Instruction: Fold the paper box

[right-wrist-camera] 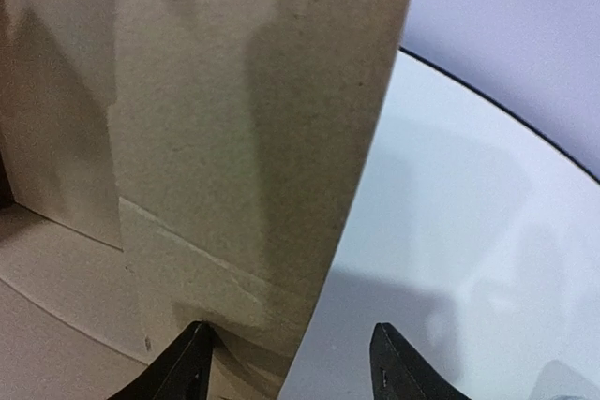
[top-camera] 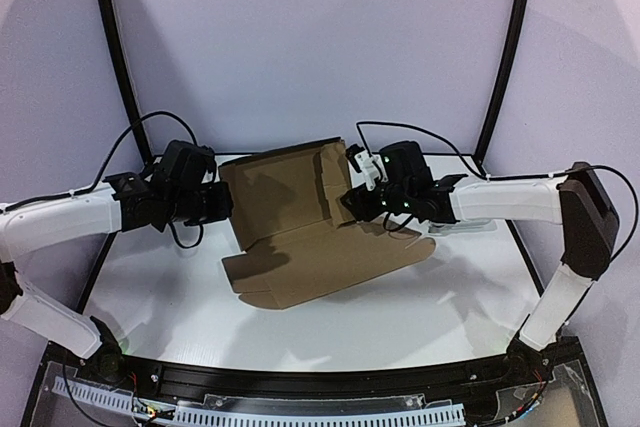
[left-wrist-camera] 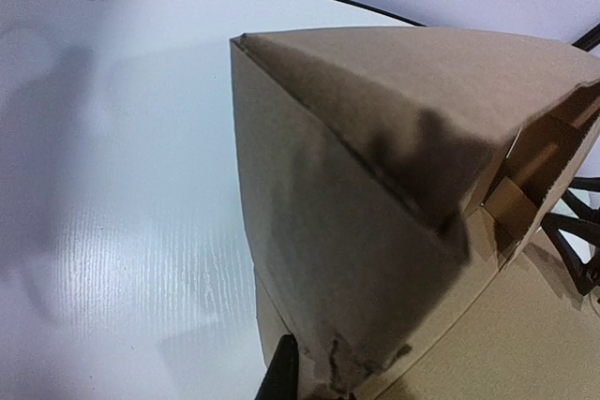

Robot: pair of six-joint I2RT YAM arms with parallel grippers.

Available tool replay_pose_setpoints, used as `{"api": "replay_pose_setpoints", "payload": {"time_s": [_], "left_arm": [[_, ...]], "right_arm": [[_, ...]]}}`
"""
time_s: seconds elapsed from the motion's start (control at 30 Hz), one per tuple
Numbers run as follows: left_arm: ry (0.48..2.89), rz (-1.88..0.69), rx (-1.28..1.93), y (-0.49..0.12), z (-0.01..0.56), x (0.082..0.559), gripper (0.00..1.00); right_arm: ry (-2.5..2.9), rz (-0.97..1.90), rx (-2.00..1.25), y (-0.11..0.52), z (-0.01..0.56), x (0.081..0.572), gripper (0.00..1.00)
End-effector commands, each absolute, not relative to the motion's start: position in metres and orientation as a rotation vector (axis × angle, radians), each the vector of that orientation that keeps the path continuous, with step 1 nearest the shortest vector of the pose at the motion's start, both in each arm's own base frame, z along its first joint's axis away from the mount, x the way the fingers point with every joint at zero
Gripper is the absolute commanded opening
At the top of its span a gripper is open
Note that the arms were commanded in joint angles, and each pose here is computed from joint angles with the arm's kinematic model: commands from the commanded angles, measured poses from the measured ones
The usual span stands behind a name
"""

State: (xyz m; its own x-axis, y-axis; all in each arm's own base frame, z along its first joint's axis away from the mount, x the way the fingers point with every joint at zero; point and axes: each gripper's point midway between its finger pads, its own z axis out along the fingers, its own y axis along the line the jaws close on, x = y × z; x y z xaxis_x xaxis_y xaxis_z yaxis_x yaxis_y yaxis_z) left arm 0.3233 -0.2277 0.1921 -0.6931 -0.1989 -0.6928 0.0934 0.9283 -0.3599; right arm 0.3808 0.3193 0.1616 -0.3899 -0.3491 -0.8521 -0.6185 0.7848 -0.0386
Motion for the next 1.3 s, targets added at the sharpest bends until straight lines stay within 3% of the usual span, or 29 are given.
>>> {"api": "replay_pose_setpoints", "payload": {"time_s": [0.0,0.3,0.5,0.7,0.8,0.97,1.07,1.27], "left_arm": [[2.209,-0.710,0.019,-0.258,0.231,0.315,0.01],[2.177,-0.773,0.062,-0.258,0.240,0.303,0.01],[2.171,-0.778,0.069,-0.257,0.239,0.300,0.01],[2.162,-0.804,0.093,-0.261,0.240,0.300,0.01],[2.156,-0.810,0.095,-0.261,0.242,0.299,0.01],[2.142,-0.793,0.077,-0.255,0.245,0.298,0.01],[2.137,-0.800,0.076,-0.255,0.246,0.297,0.01],[2.123,-0.836,0.093,-0.260,0.249,0.296,0.01]], "right_arm": [[1.948,0.283,-0.650,0.305,0.187,0.394,0.62],[1.928,0.375,-0.620,0.296,0.201,0.394,0.84],[1.820,0.752,-0.845,0.328,0.223,0.355,0.87],[1.798,0.828,-0.899,0.339,0.229,0.350,0.87],[1.823,0.802,-0.881,0.337,0.227,0.355,0.82],[1.872,0.717,-0.811,0.327,0.220,0.367,0.51],[1.894,0.667,-0.758,0.321,0.216,0.375,0.40],[1.889,0.522,-0.706,0.323,0.209,0.386,0.33]]}}
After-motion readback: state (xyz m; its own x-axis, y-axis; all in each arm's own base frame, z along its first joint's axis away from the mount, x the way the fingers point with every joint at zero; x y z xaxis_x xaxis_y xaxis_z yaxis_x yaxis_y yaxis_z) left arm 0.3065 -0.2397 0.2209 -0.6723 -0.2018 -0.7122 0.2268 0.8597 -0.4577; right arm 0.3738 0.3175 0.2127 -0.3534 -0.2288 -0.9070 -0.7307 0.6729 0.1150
